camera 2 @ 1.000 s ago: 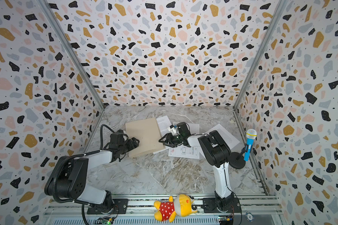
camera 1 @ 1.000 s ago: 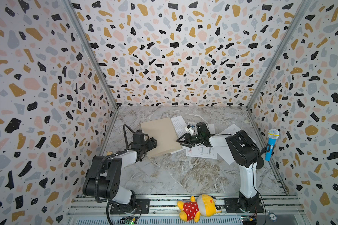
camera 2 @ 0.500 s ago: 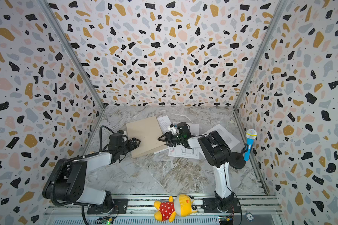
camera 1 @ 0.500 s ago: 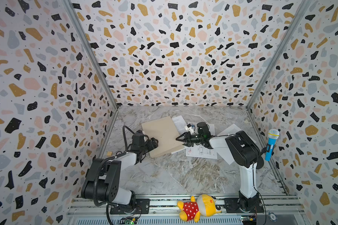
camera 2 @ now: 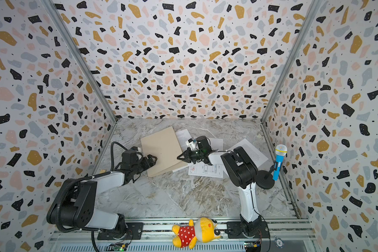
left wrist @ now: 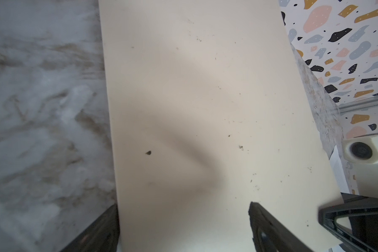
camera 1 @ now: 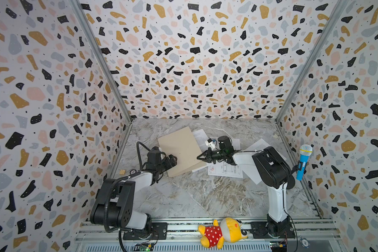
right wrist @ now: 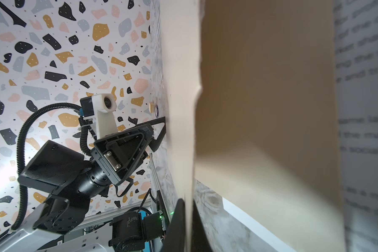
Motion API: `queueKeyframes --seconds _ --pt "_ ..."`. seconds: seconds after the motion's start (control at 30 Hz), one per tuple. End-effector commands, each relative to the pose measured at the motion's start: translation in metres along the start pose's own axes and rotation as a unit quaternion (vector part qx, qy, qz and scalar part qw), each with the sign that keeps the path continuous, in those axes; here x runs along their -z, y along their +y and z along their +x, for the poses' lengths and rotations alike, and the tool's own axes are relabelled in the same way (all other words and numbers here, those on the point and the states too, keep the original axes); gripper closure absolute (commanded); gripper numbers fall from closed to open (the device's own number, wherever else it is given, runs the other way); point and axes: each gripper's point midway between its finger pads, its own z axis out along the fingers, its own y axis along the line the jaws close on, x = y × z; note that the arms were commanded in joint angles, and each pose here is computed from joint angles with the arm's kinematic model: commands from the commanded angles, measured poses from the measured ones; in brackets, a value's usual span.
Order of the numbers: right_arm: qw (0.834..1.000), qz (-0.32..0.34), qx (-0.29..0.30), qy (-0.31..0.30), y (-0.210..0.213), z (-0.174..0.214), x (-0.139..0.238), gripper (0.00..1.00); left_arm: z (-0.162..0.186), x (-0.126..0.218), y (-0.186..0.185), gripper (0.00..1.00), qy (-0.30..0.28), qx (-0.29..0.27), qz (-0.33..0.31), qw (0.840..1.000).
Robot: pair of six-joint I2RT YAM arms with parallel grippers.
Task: Put the files into the folder
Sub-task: 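Lift the folder cover upward with the right gripper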
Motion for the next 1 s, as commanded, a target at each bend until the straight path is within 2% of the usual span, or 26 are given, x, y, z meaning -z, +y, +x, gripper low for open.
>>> queueKeyframes --seconds 0.0,0.1,0.57,0.97 --pt "0.998 -0.015 0.058 -0.016 0.044 -0.008 0.010 0.97 -0.007 0.004 -0.006 0.08 -0.015 0.003 0.012 1.000" --pt "0.997 -0.013 0.070 -0.024 0.053 -0.009 0.013 1.00 -0.009 0.003 -0.008 0.07 -0.018 0.008 0.016 1.000" --pt "0.990 0.041 0.111 -0.076 0.075 -0.018 0.040 1.00 -0.014 -0.005 -0.030 0.07 -0.020 0.053 0.083 0.995" --pt "0.979 0.111 0.120 -0.125 0.077 -0.010 0.084 1.00 -0.022 -0.006 -0.041 0.06 -0.022 0.053 0.100 0.993"
